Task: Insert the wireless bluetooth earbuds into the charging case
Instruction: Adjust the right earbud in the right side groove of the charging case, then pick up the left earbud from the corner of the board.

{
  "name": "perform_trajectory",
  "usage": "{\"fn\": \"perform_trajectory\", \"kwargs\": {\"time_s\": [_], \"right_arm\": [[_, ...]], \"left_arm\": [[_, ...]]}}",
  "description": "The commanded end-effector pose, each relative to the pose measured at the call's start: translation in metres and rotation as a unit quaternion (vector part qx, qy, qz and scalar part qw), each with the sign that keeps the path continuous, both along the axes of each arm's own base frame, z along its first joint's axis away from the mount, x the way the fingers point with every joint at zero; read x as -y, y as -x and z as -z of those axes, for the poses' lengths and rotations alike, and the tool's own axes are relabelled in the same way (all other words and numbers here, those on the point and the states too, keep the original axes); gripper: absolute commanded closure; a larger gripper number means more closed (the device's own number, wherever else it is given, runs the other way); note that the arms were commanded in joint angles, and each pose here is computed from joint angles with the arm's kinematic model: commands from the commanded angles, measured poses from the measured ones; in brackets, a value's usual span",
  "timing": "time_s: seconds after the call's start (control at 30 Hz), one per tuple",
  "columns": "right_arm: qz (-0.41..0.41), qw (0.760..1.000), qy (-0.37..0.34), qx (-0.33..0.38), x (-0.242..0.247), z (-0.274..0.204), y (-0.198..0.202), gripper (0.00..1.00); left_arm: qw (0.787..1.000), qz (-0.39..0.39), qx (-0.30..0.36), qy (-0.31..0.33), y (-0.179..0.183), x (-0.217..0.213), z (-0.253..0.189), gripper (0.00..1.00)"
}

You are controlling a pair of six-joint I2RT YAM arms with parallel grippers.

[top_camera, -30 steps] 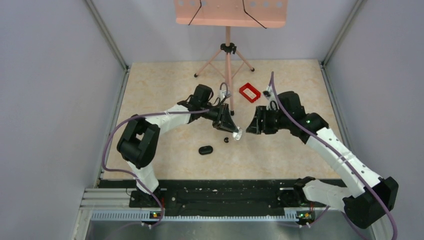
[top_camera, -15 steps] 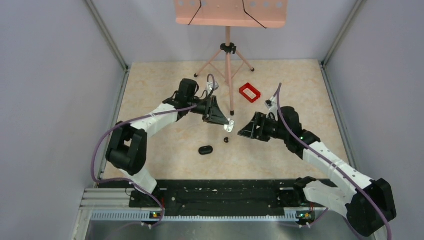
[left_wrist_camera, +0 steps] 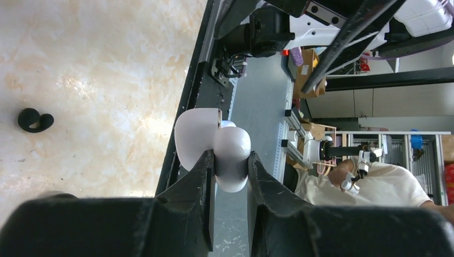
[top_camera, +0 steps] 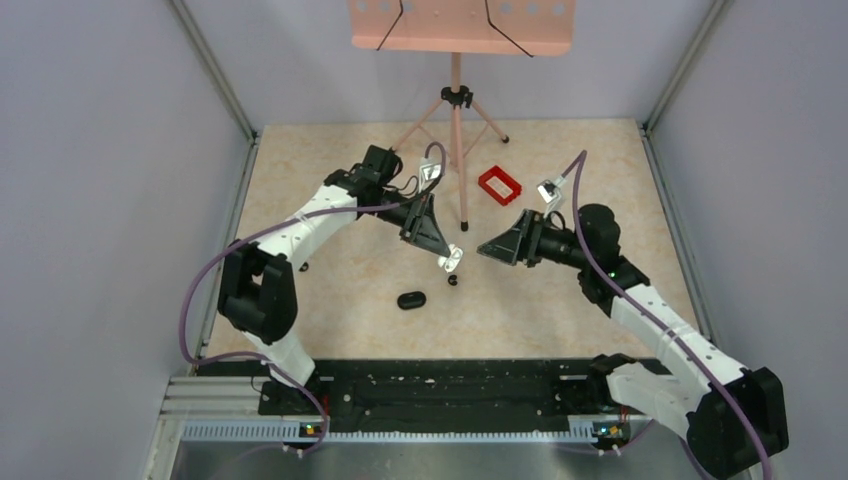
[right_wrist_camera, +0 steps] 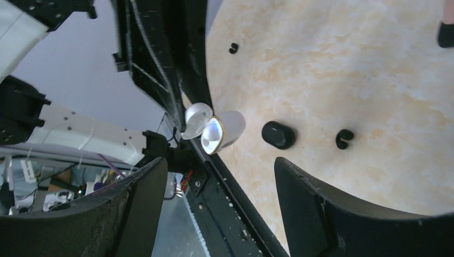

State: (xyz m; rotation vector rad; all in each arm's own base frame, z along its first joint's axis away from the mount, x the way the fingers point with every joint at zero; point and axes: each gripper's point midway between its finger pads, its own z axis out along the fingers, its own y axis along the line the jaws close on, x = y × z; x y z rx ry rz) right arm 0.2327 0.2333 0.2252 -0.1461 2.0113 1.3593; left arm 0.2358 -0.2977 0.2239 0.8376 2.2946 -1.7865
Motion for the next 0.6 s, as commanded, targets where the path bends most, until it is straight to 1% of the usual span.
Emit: {"fn": "perform_trajectory", "kwargs": {"time_s": [0.0, 0.1, 0.23, 0.43, 0.57], "right_arm": [[-0.067, 0.995, -0.038, 0.056, -0.01, -0.016, 0.014, 0.28], [-0.086, 0.992, -0.052, 0.071, -0.013, -0.015, 0.021, 0.28], [-0.08, 0.992, -0.056, 0.081, -0.015, -0.009, 0.019, 0.27], [-0.002, 0.998, -0.03, 0.058, -0.006, 0.008, -0.005, 0.28], [0.019, 0.998, -0.04, 0.05, -0.006, 0.004, -0.015, 0.29]], "left_arm": [[1.0, 0.024, 0.009, 0.017, 0.007, -0.002, -0.008, 1.0], [0.999, 0.028, 0.007, 0.036, 0.007, 0.0, -0.015, 1.0], [0.999, 0.029, 0.007, 0.044, 0.006, 0.002, -0.02, 1.0], [1.0, -0.011, 0.013, 0.024, -0.002, -0.015, -0.02, 1.0], [0.998, -0.051, 0.019, 0.029, -0.002, -0.039, -0.028, 1.0]]}}
